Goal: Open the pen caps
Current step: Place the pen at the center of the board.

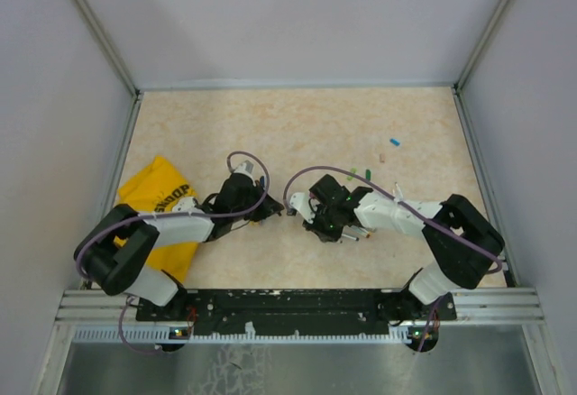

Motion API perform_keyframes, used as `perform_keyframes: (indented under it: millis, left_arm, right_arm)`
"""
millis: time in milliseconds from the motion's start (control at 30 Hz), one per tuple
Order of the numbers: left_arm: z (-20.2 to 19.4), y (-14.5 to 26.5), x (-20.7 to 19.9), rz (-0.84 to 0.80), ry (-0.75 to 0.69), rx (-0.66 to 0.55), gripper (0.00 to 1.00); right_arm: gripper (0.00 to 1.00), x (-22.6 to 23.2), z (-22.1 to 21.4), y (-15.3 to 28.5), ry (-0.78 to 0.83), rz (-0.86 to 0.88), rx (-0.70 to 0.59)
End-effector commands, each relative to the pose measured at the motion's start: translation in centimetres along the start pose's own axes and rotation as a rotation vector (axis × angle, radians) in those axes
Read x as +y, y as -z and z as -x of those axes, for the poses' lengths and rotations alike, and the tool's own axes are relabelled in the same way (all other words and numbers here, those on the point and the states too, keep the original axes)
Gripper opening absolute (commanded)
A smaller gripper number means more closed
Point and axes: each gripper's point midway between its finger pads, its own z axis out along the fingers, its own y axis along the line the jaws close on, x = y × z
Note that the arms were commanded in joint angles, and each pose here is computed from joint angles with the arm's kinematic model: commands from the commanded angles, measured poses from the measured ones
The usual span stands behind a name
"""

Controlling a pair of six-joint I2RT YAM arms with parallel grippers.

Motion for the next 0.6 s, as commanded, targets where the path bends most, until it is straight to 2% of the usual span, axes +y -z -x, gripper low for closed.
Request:
perform_keyframes:
  millis: [0, 567]
  left_arm:
    - [0.34, -0.48, -0.52, 0.008, 0.010, 0.017, 0.02]
    - [0.21, -0.91, -0.02, 0.055, -0.002, 0.039, 0.15]
  right_arm:
    - [0.13, -0.59, 1.22, 0.20, 0.033, -0.029, -0.014]
    - [0.16, -0.56, 1.15, 0.18, 0.034, -0.027, -0.011]
